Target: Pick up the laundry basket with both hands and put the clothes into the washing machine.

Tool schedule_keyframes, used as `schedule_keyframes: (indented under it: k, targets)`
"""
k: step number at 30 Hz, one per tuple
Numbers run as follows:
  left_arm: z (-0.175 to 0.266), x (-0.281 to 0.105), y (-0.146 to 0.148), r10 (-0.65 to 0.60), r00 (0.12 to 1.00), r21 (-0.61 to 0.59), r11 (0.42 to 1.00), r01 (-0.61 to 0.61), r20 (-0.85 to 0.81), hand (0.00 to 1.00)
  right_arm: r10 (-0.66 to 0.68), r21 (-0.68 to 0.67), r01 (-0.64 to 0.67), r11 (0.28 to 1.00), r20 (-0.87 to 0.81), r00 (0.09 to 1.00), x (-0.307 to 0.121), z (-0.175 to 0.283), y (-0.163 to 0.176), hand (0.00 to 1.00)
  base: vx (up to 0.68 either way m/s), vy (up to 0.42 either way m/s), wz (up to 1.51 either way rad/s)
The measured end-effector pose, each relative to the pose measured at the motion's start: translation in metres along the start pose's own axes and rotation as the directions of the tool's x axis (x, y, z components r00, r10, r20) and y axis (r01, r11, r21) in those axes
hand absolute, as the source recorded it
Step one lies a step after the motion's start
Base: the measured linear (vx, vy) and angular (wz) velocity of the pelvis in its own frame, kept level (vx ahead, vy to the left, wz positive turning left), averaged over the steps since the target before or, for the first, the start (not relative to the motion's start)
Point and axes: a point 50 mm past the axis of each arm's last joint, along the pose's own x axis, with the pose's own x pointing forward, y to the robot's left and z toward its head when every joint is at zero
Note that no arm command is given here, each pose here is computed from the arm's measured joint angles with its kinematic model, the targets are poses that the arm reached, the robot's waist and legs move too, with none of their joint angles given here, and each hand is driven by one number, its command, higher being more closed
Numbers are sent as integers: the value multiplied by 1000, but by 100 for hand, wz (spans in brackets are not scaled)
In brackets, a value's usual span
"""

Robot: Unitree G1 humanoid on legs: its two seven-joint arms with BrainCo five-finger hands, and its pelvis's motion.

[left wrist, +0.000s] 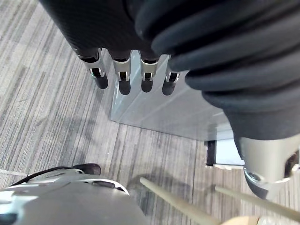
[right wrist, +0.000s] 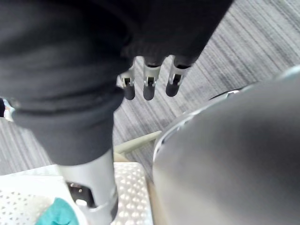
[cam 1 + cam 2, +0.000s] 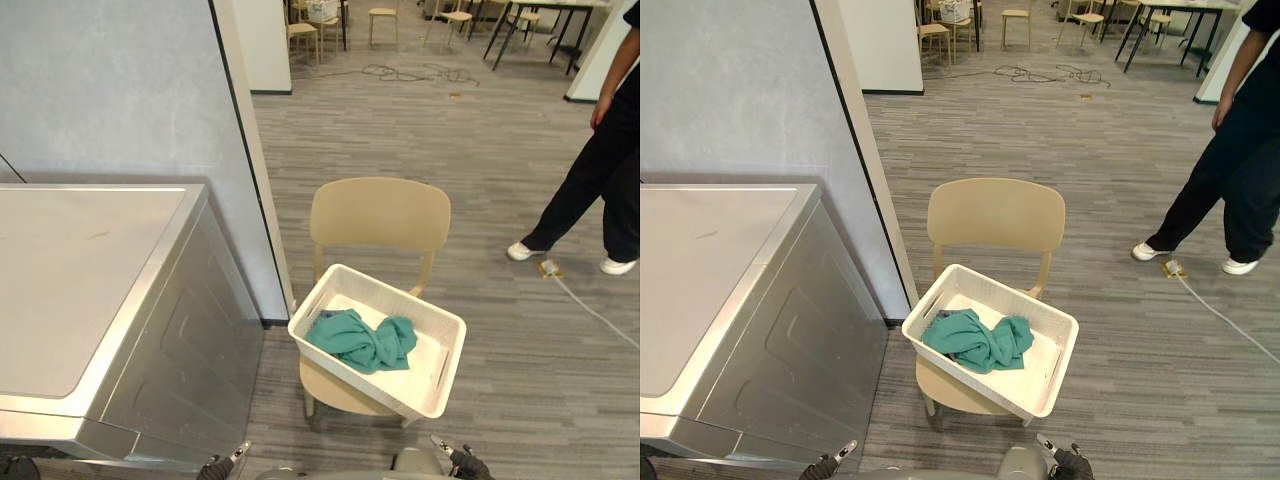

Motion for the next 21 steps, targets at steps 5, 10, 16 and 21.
schedule_keyframes:
  k: [5,10,16,21]
  targets:
    - [10,0,-21,-46,999,-42,998,47,28,0,-133,154,152,976,-129,983,-6,-31,-38,0,160,-348,54]
    - [-19,-6,-29,-49,996,-149,988,37,-72,0,-216,244,228,943,-78,973,-5,-10,-68,0,167,-222,-3]
    - [-22,-7,-20,-9,998,-173,985,-3,-66,0,-117,205,10,979,521,845,-37,114,-27,0,4,1,-7]
    - [-16,-7,-24,-2,999,-119,993,-3,-38,0,-155,238,-87,967,826,542,-103,181,-3,0,-14,29,10]
